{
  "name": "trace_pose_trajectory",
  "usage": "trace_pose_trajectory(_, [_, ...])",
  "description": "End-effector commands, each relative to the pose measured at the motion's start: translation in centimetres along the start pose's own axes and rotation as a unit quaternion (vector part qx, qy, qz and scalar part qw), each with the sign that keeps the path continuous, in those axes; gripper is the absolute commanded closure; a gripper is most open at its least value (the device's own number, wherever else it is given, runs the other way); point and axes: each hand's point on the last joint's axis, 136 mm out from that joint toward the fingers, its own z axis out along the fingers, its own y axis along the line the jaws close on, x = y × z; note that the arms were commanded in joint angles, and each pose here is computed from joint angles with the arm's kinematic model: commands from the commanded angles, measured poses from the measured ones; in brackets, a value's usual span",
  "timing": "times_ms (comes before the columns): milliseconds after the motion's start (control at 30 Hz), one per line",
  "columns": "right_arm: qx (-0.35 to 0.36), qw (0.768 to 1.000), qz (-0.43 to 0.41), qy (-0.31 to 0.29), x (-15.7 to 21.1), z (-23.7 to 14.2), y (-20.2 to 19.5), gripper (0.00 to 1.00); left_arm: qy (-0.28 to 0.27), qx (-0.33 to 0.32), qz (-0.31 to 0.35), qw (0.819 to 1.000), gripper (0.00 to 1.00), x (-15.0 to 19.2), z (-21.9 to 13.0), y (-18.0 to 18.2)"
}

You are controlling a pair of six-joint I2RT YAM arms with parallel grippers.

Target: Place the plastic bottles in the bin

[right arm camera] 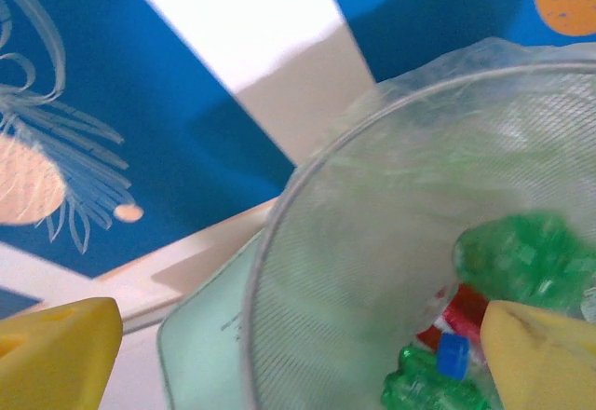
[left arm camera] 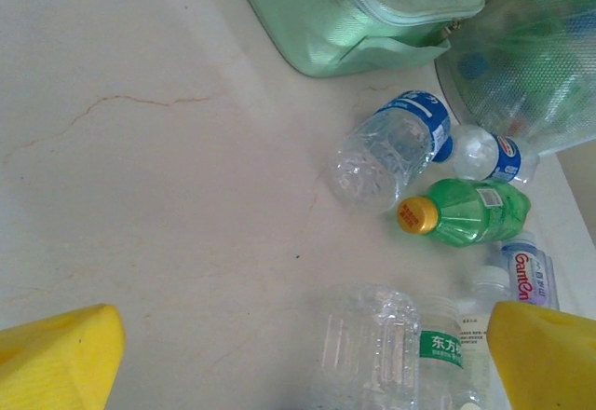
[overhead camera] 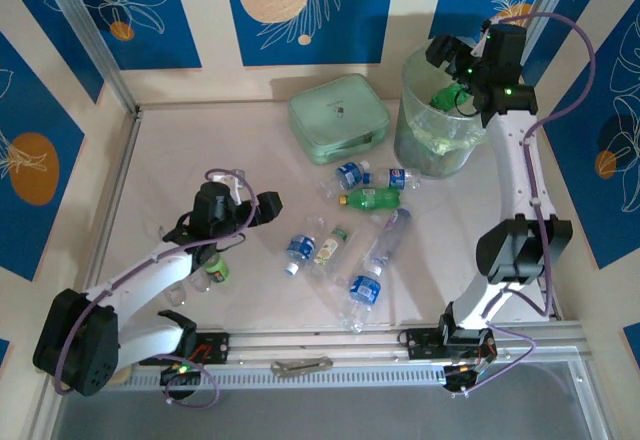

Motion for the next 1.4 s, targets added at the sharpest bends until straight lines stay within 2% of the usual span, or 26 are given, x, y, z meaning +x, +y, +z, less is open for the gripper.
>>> trace_pose_trajectory(0, [-0.034, 0.999, -0.042, -0.004, 1.2, -3.3, 3.1, 0.01, -0.013, 0.024, 0.002, 1.000, 0.01, -0.8, -0.1, -0.9])
trace_pose_trajectory(167, [-0.077, 0.993, -0.067, 0.052, 8.6, -5.8, 5.8, 0.01, -0.015, 0.042, 0.002, 0.999, 0.01, -0.9, 0.0, -1.6])
trace_pose_trajectory(333, [-0.076, 0.983, -0.075, 0.151, 18.4, -7.7, 5.5, 0.01, -0.009, 0.060, 0.000, 0.998, 0.01, -0.8, 0.4, -2.2])
trace_pose_trajectory(533, [-0.011, 0.959, -0.037, 0.282, 29.8, -11.0, 1.8, 0.02, 0.000, 0.058, 0.004, 0.998, 0.01, -0.2, 0.7, -2.1])
trace_pose_trajectory(633, [0.052, 0.945, -0.028, 0.322, 33.6, -12.6, -1.1, 0.02, 0.003, 0.062, 0.003, 0.998, 0.01, -0.1, 1.1, -2.3])
trace_pose_trajectory(800, [0.118, 0.930, 0.005, 0.349, 37.0, -14.4, -4.6, 0.02, 0.011, 0.076, 0.006, 0.997, 0.01, -0.3, 1.8, -3.1])
trace_pose_trajectory(967, [0.168, 0.918, 0.025, 0.359, 39.3, -14.5, -7.5, 0.03, 0.020, 0.080, 0.010, 0.997, 0.01, 0.0, 2.2, -3.5])
trace_pose_trajectory(1200, [0.166, 0.913, 0.069, 0.365, 40.4, -12.1, -8.6, 0.06, 0.028, 0.076, 0.013, 0.997, 0.01, 0.3, 2.3, -3.4])
trace_pose_trajectory(1367, [0.154, 0.912, 0.095, 0.369, 41.0, -10.2, -8.7, 0.11, 0.028, 0.072, 0.013, 0.997, 0.01, 0.3, 2.3, -3.3])
